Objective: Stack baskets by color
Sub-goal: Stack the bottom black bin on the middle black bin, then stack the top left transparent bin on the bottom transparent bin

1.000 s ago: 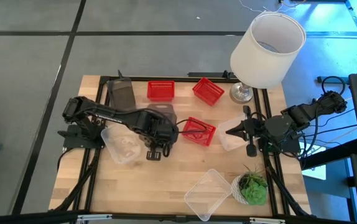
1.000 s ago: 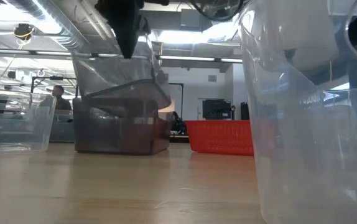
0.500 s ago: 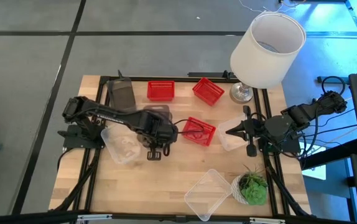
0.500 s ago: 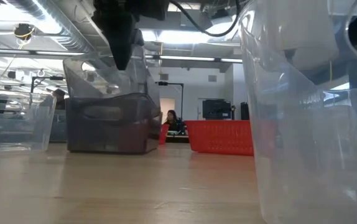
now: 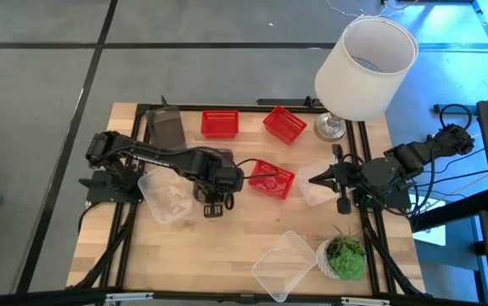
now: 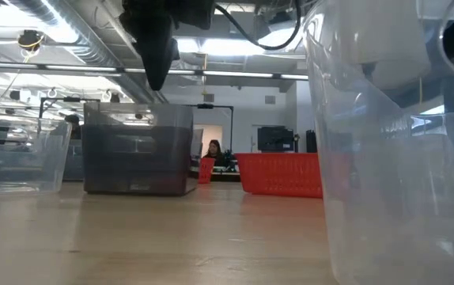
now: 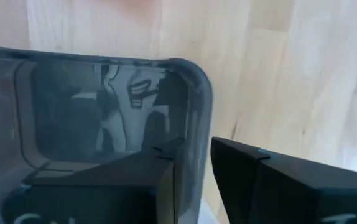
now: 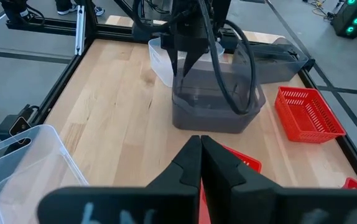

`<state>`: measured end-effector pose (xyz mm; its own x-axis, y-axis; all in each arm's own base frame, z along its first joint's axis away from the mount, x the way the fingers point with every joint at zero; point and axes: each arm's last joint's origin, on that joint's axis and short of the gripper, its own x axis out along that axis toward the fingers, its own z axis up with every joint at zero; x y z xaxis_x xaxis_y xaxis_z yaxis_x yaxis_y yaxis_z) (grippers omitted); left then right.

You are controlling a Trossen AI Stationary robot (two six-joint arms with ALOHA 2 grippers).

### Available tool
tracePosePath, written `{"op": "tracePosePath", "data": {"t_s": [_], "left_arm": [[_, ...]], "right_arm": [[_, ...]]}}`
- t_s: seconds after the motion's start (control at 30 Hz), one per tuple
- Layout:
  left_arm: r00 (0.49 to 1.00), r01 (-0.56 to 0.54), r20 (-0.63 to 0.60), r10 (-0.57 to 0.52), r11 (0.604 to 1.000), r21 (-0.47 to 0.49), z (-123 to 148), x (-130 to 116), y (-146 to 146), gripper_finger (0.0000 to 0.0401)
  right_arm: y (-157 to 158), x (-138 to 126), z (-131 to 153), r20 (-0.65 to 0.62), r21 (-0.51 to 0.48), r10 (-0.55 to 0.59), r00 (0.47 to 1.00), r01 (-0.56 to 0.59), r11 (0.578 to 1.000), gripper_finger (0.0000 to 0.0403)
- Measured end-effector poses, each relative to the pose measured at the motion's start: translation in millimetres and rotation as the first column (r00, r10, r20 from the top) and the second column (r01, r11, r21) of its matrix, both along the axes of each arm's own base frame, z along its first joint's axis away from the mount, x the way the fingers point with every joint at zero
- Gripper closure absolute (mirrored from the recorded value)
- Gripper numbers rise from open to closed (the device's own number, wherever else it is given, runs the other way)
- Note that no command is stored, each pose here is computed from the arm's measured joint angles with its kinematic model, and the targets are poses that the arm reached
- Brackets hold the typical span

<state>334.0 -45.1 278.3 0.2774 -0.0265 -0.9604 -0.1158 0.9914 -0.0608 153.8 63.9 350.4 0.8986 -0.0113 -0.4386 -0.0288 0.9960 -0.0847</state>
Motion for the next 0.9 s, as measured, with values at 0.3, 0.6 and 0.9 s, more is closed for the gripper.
{"op": "tracePosePath", "data": {"t_s": [0.3,0.6,0.9], "left_arm": [[0.988,-0.154,0.041,0.149,0.976,0.156,62.9,-7.6,16.9,0.0333],[0.935,-0.356,0.059,0.351,0.925,0.132,102.2,-27.6,34.8,0.0334],[0.905,-0.418,0.114,0.409,0.906,0.069,119.4,-46.6,23.5,0.0335]], "right_arm": [[0.4,0.4,0.7,0.007,0.014,0.002,1.000,-0.002,1.000,0.0395],[5.3,1.3,3.5,0.016,0.128,0.113,0.993,-0.114,0.985,0.0395],[10.4,10.6,12.5,0.124,0.196,0.110,0.986,-0.133,0.971,0.0395]]}}
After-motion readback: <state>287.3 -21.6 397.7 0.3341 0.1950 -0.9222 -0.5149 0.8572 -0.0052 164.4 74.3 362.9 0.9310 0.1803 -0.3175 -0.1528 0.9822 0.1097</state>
